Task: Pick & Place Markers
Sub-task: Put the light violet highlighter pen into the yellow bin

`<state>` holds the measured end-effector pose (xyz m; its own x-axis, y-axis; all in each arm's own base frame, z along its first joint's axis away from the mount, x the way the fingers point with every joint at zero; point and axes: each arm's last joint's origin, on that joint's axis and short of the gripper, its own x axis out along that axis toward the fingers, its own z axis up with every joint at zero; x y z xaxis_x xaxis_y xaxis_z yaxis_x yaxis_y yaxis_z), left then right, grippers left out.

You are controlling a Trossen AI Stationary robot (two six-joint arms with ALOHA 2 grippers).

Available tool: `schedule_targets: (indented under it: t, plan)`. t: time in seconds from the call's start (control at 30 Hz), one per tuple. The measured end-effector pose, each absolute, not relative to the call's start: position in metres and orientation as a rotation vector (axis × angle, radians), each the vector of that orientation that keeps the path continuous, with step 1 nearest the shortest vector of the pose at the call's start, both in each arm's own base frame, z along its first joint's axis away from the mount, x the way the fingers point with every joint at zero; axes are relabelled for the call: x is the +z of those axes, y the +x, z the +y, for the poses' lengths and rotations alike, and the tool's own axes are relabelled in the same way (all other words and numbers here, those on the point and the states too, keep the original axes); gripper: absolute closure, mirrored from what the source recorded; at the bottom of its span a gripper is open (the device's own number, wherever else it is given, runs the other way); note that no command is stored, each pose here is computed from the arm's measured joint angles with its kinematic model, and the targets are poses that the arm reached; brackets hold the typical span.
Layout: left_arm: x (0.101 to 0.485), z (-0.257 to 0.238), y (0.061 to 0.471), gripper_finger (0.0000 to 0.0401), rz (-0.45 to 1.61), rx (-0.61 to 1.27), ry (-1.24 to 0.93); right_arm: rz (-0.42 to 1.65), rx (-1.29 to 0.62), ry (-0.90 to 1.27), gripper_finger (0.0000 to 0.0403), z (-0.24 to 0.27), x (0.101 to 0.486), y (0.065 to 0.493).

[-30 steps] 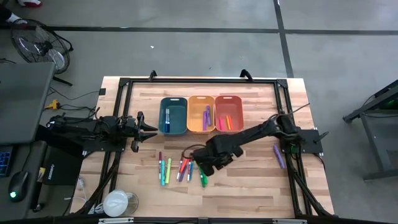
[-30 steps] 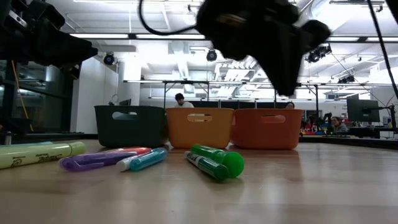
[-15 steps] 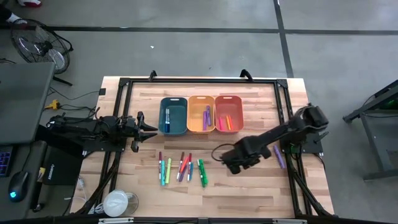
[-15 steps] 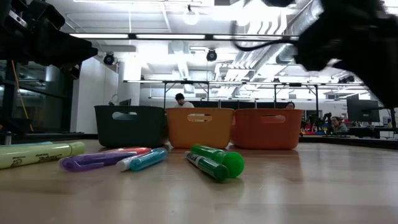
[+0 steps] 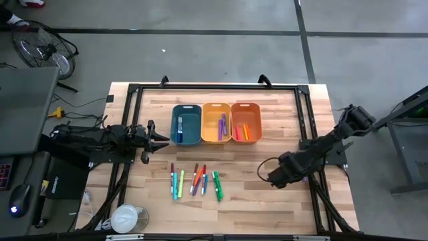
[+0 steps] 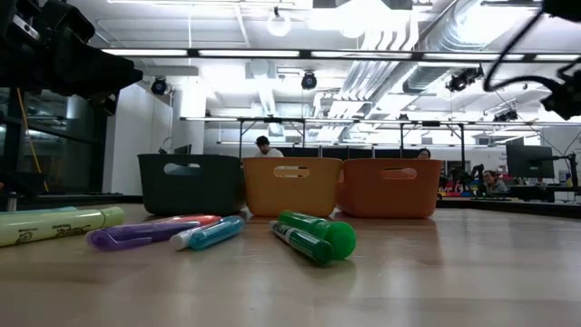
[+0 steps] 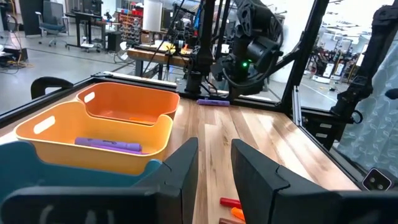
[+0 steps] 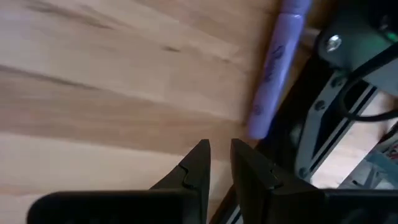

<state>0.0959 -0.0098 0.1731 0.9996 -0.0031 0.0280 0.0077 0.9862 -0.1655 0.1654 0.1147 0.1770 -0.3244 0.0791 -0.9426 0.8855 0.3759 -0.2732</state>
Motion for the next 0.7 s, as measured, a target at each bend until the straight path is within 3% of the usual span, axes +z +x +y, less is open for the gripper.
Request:
schedule_targets:
  t: [0.13,0.47,0.7]
  plan:
    - [0.173,-0.010,0.096,0.0307,-0.027,-0.005,-0.166,1.698,-1.092,0.830,0.0322,0.109,0.166,0.151]
    - [0.173,-0.010,0.096,0.0307,-0.027,-0.006,-0.166,1.736,-1.140,0.813,0.0184,0.099,0.143,0.135]
    - [0.173,-0.010,0.096,0.0307,-0.027,-0.006,-0.166,1.756,-1.105,0.866,0.0163,0.096,0.129,0.131]
